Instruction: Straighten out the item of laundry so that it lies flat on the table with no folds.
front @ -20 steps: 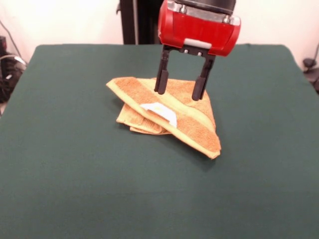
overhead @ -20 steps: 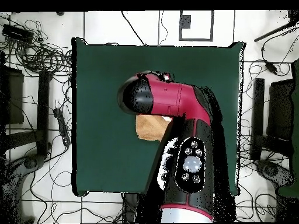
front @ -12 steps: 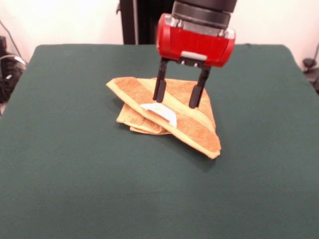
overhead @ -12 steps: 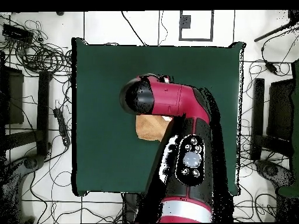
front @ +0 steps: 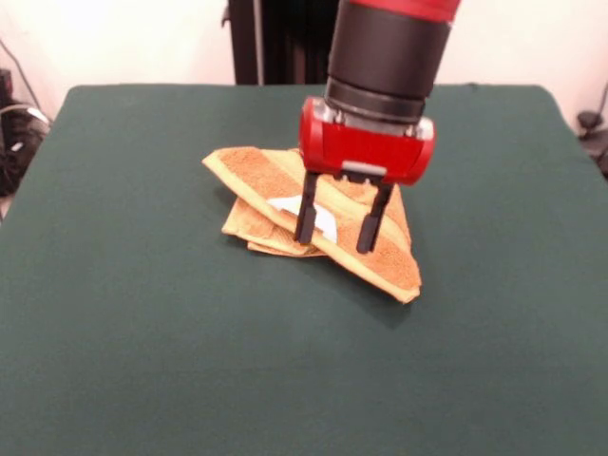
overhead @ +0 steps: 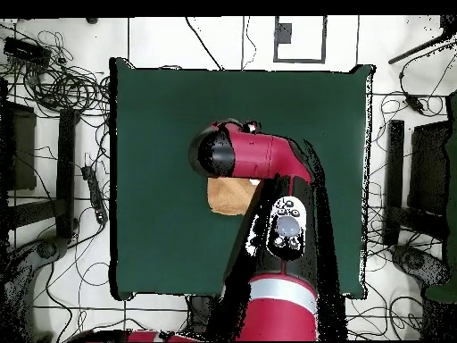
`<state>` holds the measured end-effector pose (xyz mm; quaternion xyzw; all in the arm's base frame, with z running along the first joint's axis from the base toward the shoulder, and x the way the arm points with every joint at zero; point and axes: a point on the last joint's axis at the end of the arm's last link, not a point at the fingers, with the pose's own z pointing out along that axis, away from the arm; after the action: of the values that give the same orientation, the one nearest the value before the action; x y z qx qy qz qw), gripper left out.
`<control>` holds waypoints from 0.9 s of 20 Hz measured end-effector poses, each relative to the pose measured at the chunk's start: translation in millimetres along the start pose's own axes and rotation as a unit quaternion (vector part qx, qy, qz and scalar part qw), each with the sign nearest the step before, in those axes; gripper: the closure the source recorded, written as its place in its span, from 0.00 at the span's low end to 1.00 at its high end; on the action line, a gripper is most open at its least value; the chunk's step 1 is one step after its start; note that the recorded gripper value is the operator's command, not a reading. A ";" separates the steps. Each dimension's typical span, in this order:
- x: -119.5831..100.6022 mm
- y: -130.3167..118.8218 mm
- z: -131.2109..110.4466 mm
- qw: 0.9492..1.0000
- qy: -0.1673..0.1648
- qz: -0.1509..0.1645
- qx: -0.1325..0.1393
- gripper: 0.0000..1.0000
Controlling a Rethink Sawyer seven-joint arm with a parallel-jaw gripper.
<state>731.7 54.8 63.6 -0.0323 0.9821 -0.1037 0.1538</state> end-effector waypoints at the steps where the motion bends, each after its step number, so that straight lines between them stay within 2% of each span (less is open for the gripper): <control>1: 1.2 1.1 1.9 1.000 0.000 -0.001 0.000 0.00; 2: 6.6 6.1 10.7 1.000 0.000 -0.004 -0.001 0.00; 8: 20.9 16.8 27.9 1.000 0.008 -0.011 -0.003 0.00; 14: 30.1 23.8 35.0 1.000 0.016 -0.019 -0.001 0.00; 18: 34.4 39.6 34.6 0.999 0.018 -0.032 -0.001 0.00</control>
<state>708.5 83.4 12.7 -0.0622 0.9833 -0.1080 0.1329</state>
